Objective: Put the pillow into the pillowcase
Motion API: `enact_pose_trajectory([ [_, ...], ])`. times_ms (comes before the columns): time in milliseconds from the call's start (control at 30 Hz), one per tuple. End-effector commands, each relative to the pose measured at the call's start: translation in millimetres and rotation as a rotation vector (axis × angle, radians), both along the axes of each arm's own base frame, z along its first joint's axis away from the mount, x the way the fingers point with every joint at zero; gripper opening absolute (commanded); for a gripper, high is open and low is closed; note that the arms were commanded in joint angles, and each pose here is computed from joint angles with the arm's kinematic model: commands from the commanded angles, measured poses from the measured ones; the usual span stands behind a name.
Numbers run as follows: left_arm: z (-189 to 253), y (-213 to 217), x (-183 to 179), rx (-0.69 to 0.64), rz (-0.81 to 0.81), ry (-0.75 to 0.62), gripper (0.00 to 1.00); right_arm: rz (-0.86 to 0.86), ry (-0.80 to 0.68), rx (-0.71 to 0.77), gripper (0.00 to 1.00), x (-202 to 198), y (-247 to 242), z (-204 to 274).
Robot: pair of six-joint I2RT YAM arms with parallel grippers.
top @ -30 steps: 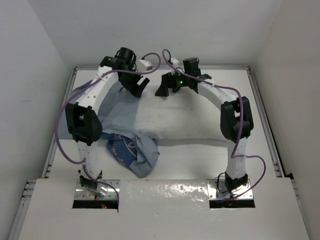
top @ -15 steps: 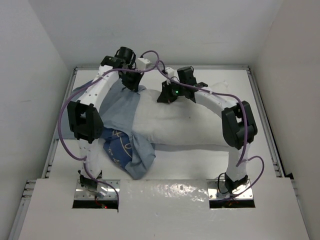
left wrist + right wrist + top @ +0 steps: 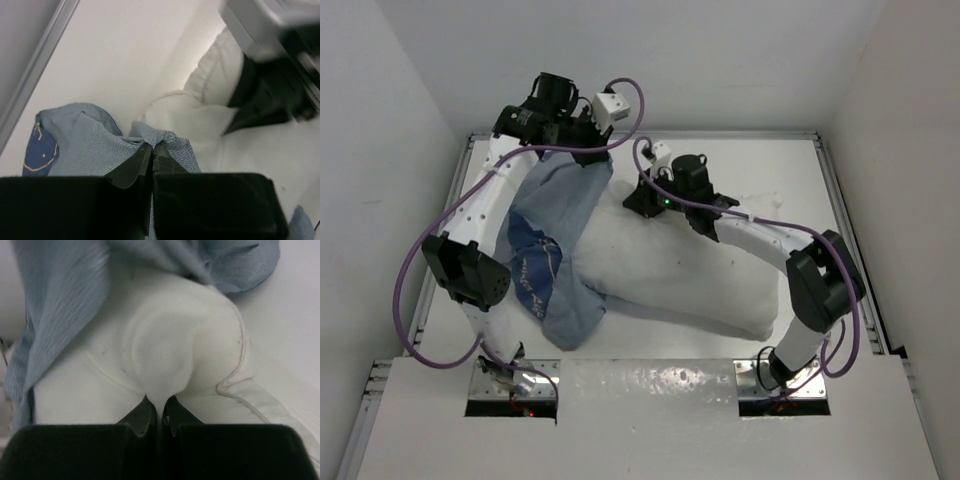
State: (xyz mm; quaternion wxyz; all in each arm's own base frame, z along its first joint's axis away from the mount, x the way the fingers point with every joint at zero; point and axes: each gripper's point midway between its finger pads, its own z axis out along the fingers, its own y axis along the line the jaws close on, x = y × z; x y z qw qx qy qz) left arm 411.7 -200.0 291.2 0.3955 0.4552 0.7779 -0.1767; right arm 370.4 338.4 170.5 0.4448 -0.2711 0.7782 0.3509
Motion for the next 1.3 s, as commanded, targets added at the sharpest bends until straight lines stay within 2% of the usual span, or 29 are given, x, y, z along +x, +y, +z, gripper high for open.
enact_pose_trajectory([
  [0, 48.7, -20.0, -25.3, -0.084, -0.172, -0.150, 0.00, -0.200, -0.104, 0.314, 0.00, 53.8, -16.5, 77.6],
  [67, 42.9, -17.3, -28.5, -0.071, -0.172, -0.145, 0.00, -0.211, -0.089, 0.316, 0.00, 63.1, -20.7, 77.6],
  [100, 42.2, -17.6, -29.3, -0.073, -0.173, -0.139, 0.00, -0.217, -0.126, 0.289, 0.00, 68.7, -21.0, 83.9],
  [200, 45.0, -21.0, -37.4, -0.088, -0.207, -0.128, 0.00, -0.210, -0.139, 0.271, 0.00, 63.2, -17.3, 84.1],
  [267, 49.2, -25.0, -45.9, -0.102, -0.258, -0.131, 0.00, -0.280, -0.112, 0.297, 0.00, 71.6, -30.4, 82.7],
  [300, 46.3, -26.3, -52.6, -0.096, -0.272, -0.112, 0.00, -0.342, -0.081, 0.305, 0.00, 79.4, -43.8, 76.0],
  [333, 46.0, -23.4, -54.4, -0.078, -0.265, -0.116, 0.00, -0.469, -0.004, 0.374, 0.00, 92.1, -64.2, 72.8],
  [367, 38.1, -19.8, -56.2, -0.056, -0.253, -0.100, 0.00, -0.602, 0.016, 0.429, 0.00, 114.3, -108.9, 72.0],
  [433, 17.2, 2.0, -55.2, 0.043, -0.174, -0.087, 0.00, -0.835, 0.115, 0.512, 0.00, 124.2, -168.8, 44.1],
  [467, 6.9, 14.5, -53.9, 0.082, -0.153, -0.087, 0.00, -0.937, 0.087, 0.530, 0.00, 125.3, -206.0, 48.8],
  [533, -10.6, 35.8, -44.7, 0.148, -0.087, -0.104, 0.00, -1.014, 0.042, 0.430, 0.00, 114.1, -231.1, 30.5],
  [633, -49.2, 53.1, -49.7, 0.191, -0.056, -0.027, 0.00, -0.836, 0.025, 0.354, 0.00, 97.0, -202.9, 30.3],
  [667, -64.0, 52.0, -54.3, 0.192, -0.069, 0.022, 0.00, -0.708, 0.062, 0.331, 0.00, 80.8, -170.9, 21.4],
  [767, -91.4, 45.7, -75.9, 0.164, -0.114, 0.159, 0.00, -0.501, 0.095, 0.202, 0.00, 40.3, -109.7, -1.8],
  [833, -105.5, 45.6, -87.2, 0.160, -0.123, 0.229, 0.00, -0.391, 0.092, 0.153, 0.00, 14.3, -77.3, -8.9],
  [867, -109.1, 46.5, -92.5, 0.165, -0.127, 0.258, 0.04, -0.397, 0.102, 0.143, 0.00, 9.1, -76.6, -15.6],
  [933, -103.6, 44.2, -87.9, 0.162, -0.125, 0.264, 0.31, -0.394, 0.105, 0.161, 0.00, 3.3, -72.0, -14.9],
  [967, -93.1, 42.7, -77.4, 0.160, -0.096, 0.249, 0.57, -0.397, 0.102, 0.146, 0.00, 1.8, -73.5, -19.0],
  [1033, -80.0, 42.2, -54.2, 0.161, -0.018, 0.192, 0.77, -0.386, 0.100, 0.114, 0.00, -1.3, -71.4, -21.8],
  [1133, -66.4, 51.8, -15.2, 0.191, 0.149, 0.111, 0.79, -0.356, 0.072, 0.079, 0.00, -5.3, -67.6, -19.9],
  [1267, -83.9, 70.0, 2.5, 0.293, 0.230, 0.127, 0.59, -0.316, 0.043, 0.077, 0.00, -13.3, -60.5, -11.0],
])
